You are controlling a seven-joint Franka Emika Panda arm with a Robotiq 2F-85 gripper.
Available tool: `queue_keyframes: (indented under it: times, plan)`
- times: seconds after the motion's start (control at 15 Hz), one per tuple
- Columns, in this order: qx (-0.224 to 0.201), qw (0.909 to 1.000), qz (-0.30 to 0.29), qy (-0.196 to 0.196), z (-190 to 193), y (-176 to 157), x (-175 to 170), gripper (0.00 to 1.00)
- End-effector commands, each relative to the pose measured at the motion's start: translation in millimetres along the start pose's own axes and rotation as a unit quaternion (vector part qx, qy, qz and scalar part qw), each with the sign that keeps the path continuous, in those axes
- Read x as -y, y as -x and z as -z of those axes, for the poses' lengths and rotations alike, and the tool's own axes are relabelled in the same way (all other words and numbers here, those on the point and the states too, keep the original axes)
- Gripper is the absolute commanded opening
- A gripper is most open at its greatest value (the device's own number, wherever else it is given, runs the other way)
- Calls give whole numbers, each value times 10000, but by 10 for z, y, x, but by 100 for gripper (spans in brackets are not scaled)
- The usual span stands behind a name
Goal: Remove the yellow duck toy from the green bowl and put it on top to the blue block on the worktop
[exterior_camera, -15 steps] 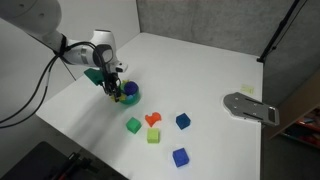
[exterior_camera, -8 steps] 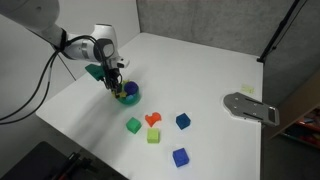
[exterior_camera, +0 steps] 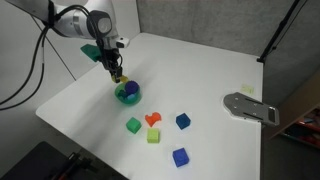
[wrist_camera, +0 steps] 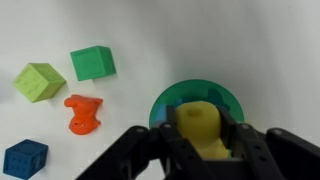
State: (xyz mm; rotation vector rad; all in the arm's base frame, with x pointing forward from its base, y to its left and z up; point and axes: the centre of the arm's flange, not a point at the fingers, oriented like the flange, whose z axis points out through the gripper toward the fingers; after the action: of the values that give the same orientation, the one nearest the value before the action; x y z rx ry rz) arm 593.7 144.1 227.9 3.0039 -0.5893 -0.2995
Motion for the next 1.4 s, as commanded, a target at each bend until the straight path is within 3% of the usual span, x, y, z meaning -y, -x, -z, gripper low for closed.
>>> queue_keyframes:
  times: [0.0,0.73,1.33]
  plan:
    - [6,9999,-140,26,324,-79,-334,18]
    - [109,9909,-1256,471,210,-692,-1697,18]
    - [326,9702,-2245,854,-177,-1018,-2869,18]
